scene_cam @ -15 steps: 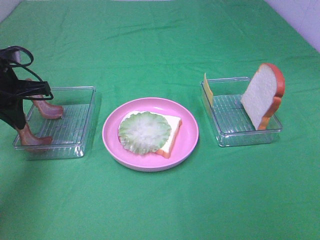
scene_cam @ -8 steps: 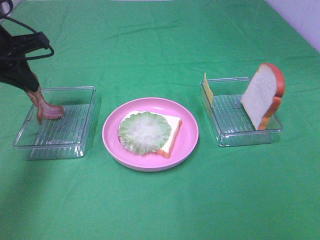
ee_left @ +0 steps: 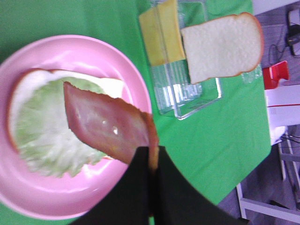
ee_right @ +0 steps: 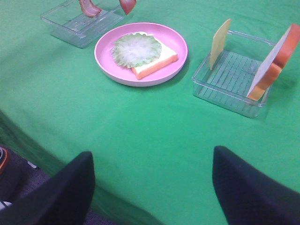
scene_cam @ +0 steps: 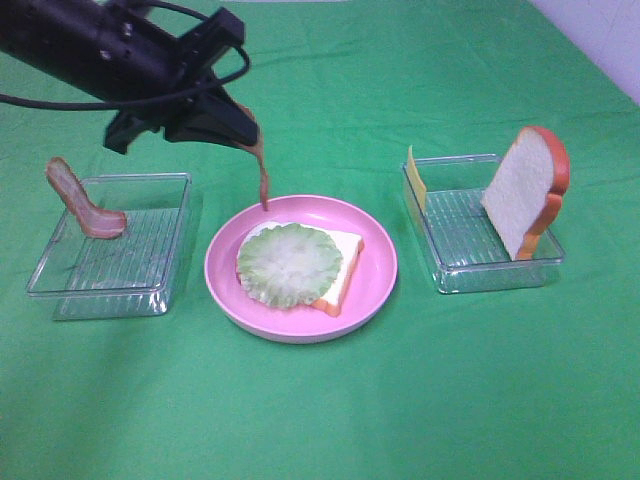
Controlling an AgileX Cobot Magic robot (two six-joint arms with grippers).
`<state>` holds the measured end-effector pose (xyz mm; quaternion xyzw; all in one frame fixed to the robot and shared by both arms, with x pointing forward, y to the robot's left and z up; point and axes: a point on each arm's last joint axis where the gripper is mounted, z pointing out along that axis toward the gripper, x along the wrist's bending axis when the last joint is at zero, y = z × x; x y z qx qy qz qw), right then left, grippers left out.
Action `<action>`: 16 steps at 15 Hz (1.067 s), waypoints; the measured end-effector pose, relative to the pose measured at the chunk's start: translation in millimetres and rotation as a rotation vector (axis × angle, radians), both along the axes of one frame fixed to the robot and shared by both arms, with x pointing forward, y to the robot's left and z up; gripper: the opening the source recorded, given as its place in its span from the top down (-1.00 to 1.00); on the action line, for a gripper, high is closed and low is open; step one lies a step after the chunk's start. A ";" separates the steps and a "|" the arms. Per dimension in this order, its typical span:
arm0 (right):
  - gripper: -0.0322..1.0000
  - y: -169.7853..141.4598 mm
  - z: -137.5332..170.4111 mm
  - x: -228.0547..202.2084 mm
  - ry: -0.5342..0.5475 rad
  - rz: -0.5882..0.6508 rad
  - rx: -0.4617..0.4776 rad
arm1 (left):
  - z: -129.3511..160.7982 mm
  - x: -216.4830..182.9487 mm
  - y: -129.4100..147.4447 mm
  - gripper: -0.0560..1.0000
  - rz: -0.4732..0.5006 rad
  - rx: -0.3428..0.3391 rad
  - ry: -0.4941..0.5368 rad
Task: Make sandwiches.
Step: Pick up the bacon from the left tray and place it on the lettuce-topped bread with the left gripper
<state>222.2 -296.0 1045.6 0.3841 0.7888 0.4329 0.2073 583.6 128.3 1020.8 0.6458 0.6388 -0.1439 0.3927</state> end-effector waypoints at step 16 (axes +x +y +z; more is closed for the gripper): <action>-0.37 0.0 0.0 0.0 0.000 0.000 0.000 | -92.2 10.1 -22.8 0.66 -0.115 0.277 0.032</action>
